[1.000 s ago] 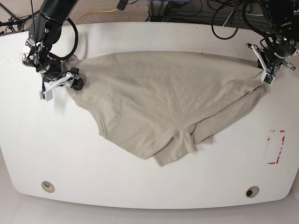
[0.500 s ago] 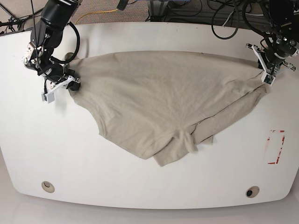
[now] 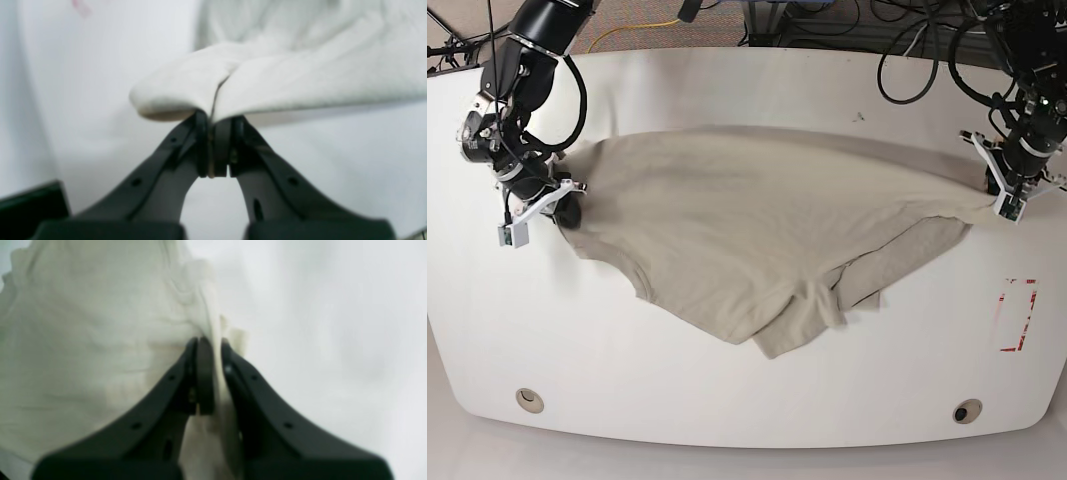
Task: Fold the T-shirt properly
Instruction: 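Lift the shirt with both grippers and sweep it across the table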
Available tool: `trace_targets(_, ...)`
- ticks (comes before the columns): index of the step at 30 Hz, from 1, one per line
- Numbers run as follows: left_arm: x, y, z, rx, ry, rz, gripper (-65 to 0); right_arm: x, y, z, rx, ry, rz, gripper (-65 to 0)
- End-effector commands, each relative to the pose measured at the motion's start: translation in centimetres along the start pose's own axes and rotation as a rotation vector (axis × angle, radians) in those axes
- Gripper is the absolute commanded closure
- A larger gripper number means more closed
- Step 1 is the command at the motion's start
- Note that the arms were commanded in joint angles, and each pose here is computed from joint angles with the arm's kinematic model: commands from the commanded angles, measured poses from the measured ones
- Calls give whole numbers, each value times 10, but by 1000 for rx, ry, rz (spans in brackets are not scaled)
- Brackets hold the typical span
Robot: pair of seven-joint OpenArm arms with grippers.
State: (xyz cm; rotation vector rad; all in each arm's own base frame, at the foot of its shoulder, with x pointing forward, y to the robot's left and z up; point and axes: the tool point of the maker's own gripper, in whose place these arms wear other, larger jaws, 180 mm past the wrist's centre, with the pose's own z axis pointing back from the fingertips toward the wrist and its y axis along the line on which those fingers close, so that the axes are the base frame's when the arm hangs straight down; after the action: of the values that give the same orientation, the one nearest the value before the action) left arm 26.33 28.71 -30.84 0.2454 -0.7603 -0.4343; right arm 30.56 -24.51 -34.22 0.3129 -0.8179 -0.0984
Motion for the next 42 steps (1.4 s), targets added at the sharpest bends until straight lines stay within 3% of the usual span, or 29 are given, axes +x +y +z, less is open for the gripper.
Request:
trace_targets(1,32,18,5,54,-89,-13,0,41,-1,18,-26,-100,94,0)
trace_targets(9,101,57,16,157,-261,-10,0,117,-6,45,-77,-239,228,0)
trace_targets(17,165,92,41,251,-419,-18,0,188,-3,84,-59,-383,323,0)
trace_targets(23,191,123,61,334,-411,-21,0,215,1,110,-35,-441,374,0)
trace_targets(29,208,157,90,437,-401,-6,0,232,24,138,-43,-497,498,0)
trace_targets(33,212,165,98,462,-398,1,0,237,35,148,-52,-520,552,0)
trace_targets(42,215,161,95,453,-388,-33,0,247,40,152,-45,-554,557,0)
